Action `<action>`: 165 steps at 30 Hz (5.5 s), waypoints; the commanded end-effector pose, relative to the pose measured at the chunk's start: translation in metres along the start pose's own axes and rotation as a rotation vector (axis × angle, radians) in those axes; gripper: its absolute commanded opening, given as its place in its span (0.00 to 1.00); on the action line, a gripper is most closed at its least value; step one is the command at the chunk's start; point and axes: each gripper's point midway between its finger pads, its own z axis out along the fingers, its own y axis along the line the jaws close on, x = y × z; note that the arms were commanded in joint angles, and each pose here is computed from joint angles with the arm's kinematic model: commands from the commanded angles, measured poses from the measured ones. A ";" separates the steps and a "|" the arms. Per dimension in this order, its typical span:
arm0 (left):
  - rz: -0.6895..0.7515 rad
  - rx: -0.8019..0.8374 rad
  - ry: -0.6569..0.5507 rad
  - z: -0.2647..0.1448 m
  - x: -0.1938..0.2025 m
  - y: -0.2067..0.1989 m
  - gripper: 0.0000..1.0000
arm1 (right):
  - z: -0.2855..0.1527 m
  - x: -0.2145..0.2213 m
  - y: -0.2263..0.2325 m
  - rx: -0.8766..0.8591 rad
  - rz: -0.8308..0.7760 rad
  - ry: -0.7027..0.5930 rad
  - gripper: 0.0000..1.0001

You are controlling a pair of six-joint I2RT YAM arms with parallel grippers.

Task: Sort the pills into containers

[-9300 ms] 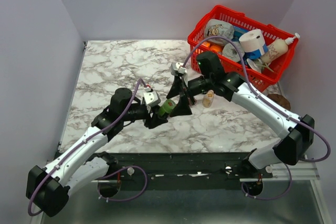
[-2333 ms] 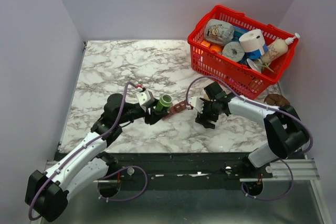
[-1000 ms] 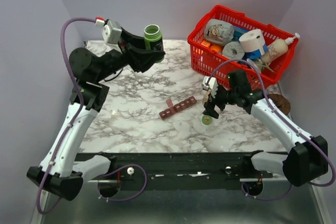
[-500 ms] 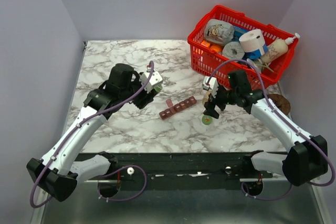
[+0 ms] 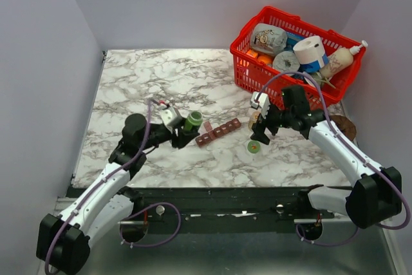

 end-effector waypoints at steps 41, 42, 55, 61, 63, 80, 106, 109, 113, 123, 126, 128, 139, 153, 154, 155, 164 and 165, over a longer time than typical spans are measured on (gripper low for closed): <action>0.017 0.193 -0.043 -0.004 -0.092 -0.004 0.00 | -0.005 -0.003 -0.007 0.023 0.067 -0.019 1.00; -0.016 0.184 -0.004 -0.001 -0.072 -0.001 0.00 | -0.008 -0.009 -0.006 0.022 0.061 -0.039 1.00; -0.057 0.166 0.342 0.039 0.032 0.009 0.00 | -0.029 -0.027 -0.019 0.074 0.101 -0.100 1.00; -0.030 0.161 0.452 0.049 0.063 0.015 0.00 | -0.034 -0.017 -0.027 0.117 0.136 -0.081 1.00; -0.022 0.162 0.491 0.052 0.073 0.016 0.00 | -0.034 -0.014 -0.028 0.124 0.149 -0.078 1.00; -0.075 0.148 0.714 0.045 0.127 0.023 0.00 | -0.034 -0.007 -0.020 0.088 0.173 -0.050 1.00; -0.166 0.119 0.976 0.040 0.140 0.024 0.00 | -0.036 -0.006 -0.017 0.073 0.188 -0.050 1.00; -0.179 0.110 1.006 0.039 0.140 0.025 0.00 | -0.036 -0.007 -0.017 0.072 0.188 -0.052 1.00; -0.204 0.103 1.039 0.039 0.139 0.025 0.00 | -0.037 -0.007 -0.017 0.068 0.189 -0.055 1.00; -0.232 0.100 1.117 0.039 0.140 0.021 0.00 | -0.039 -0.008 -0.017 0.067 0.189 -0.058 1.00; -0.245 0.096 1.141 0.039 0.139 0.020 0.00 | -0.039 -0.008 -0.016 0.067 0.190 -0.058 1.00; -0.245 0.092 1.144 0.042 0.136 0.021 0.00 | -0.039 -0.008 -0.016 0.066 0.191 -0.060 1.00; -0.276 0.075 1.215 0.043 0.137 0.022 0.00 | -0.041 -0.008 -0.016 0.064 0.193 -0.064 1.00; -0.325 0.047 1.280 0.046 0.135 0.022 0.00 | -0.042 -0.009 -0.016 0.061 0.194 -0.069 1.00; -0.328 0.045 1.281 0.048 0.134 0.021 0.00 | -0.042 -0.009 -0.015 0.060 0.195 -0.069 1.00; -0.333 0.042 1.286 0.047 0.134 0.022 0.00 | -0.042 -0.009 -0.015 0.058 0.195 -0.070 1.00; -0.366 0.023 1.328 0.046 0.132 0.021 0.00 | -0.042 -0.007 -0.016 0.058 0.201 -0.068 1.00; -0.373 0.020 1.334 0.047 0.132 0.020 0.00 | -0.042 -0.008 -0.015 0.056 0.200 -0.069 1.00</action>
